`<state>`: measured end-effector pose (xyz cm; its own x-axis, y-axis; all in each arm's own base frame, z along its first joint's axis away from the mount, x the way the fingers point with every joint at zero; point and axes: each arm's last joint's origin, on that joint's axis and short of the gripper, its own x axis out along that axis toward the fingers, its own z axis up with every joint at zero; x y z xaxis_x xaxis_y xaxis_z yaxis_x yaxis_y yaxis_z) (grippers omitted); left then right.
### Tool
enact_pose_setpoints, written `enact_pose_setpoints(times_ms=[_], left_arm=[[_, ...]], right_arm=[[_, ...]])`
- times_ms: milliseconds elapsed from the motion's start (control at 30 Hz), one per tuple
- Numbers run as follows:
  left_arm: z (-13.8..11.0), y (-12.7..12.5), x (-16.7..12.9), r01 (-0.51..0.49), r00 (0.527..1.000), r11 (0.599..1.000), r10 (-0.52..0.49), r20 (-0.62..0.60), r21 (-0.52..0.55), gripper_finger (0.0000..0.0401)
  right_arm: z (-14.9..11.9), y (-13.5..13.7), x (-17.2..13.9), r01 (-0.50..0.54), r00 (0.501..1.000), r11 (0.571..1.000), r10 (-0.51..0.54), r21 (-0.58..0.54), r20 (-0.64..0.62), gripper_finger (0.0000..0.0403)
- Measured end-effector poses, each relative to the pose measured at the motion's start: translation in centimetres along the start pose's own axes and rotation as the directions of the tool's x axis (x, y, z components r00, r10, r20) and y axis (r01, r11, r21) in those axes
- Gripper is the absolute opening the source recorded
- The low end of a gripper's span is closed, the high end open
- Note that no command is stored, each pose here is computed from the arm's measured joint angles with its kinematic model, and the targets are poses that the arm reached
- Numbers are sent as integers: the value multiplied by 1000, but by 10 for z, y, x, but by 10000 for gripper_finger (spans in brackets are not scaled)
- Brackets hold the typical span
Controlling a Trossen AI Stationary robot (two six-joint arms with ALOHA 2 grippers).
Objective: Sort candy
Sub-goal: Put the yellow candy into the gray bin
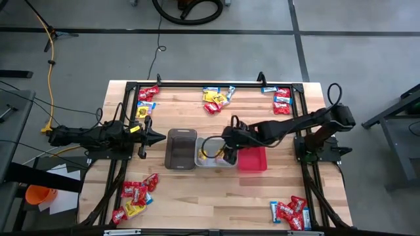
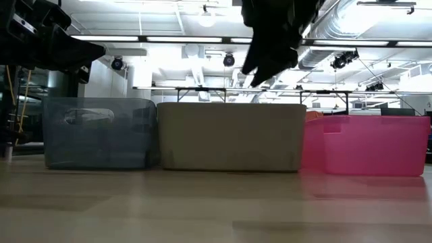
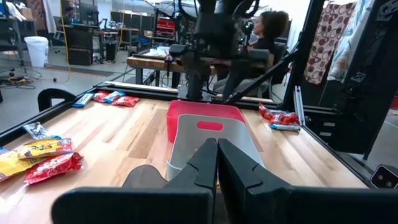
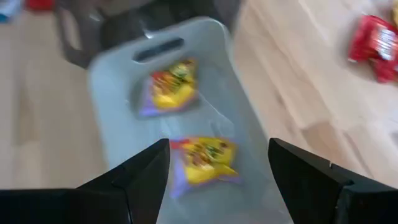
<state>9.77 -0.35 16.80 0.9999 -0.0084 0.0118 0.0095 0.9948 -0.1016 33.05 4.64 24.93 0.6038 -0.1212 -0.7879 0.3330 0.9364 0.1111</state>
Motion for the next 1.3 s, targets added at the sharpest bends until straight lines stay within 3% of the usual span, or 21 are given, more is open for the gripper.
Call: enact_pose_setpoints(times_ms=[200,333,533,1100,1167,1300], left_arm=[[0,0,0,0,1000,1000,0,0,0,1],[0,0,0,0,1000,1000,0,0,0,1],[0,0,0,0,1000,1000,0,0,0,1],[2,0,0,1,1000,1000,-1,20,-4,1],[4,0,0,7,999,999,-5,41,-40,1],[13,-1,-1,45,991,962,-10,130,-268,1]], right_arm=[[20,-1,-9,-16,994,1000,14,11,108,268],[54,1,-36,-32,972,998,45,-59,232,268],[90,-2,-69,34,928,994,7,-105,372,268],[83,1,-77,6,960,1000,1,-22,281,268],[83,1,-79,-1,958,1000,3,-7,286,268],[83,1,-81,-7,957,1000,4,8,291,268]])
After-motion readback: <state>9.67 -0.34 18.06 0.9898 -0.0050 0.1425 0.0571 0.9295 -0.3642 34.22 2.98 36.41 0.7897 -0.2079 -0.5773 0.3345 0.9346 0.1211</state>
